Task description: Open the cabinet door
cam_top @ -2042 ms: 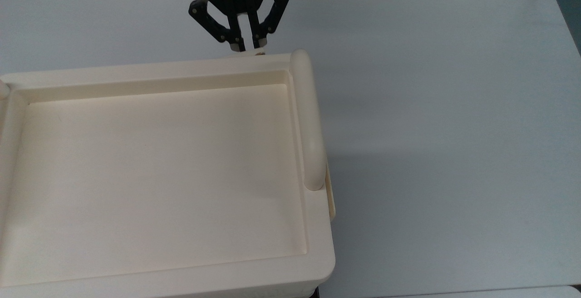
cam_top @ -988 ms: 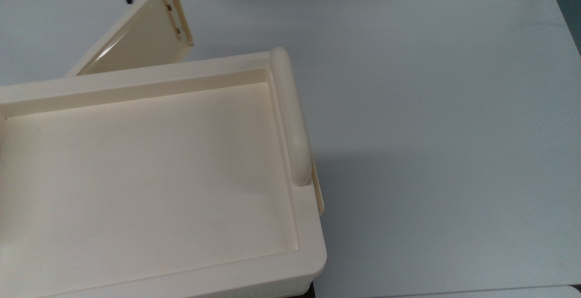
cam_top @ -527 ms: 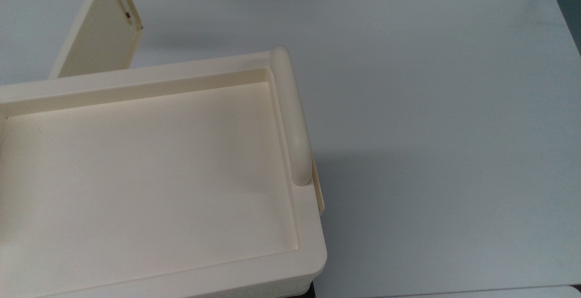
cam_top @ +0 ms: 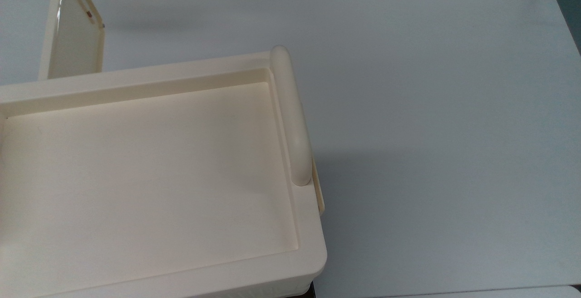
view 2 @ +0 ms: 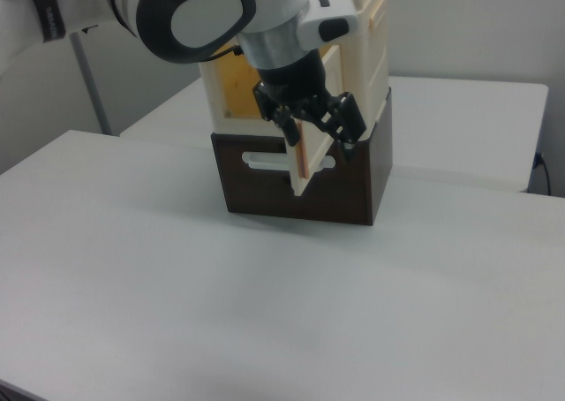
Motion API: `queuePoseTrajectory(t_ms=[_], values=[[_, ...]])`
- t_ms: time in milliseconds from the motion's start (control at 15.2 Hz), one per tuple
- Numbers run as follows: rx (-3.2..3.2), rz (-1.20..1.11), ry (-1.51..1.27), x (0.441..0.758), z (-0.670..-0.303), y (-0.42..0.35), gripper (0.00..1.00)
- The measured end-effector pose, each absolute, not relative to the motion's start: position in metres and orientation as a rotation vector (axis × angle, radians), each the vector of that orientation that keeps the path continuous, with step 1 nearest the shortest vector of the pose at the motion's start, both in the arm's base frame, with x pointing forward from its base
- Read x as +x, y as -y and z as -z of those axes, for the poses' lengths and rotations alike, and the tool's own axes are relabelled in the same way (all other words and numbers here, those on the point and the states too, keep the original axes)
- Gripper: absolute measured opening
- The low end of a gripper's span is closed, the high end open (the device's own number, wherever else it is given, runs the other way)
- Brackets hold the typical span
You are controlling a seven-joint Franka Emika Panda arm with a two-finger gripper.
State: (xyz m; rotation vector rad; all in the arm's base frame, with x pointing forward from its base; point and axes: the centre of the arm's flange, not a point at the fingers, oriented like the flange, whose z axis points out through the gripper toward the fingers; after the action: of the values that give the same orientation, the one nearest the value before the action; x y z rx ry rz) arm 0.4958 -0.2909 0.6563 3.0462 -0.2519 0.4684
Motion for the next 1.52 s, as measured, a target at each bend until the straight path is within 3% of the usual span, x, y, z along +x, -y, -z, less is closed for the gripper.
queuePoseTrajectory(t_ms=[329,725,1186,1515], values=[[3.052,-0.431,0.246,0.482,-0.680,0.287,1.00],[3.141,-0.365,0.083,0.498,-0.709,0.175,1.00],[3.203,-0.240,0.041,0.534,-0.678,0.057,1.00],[3.200,-0.155,-0.059,0.547,-0.653,0.016,1.00]])
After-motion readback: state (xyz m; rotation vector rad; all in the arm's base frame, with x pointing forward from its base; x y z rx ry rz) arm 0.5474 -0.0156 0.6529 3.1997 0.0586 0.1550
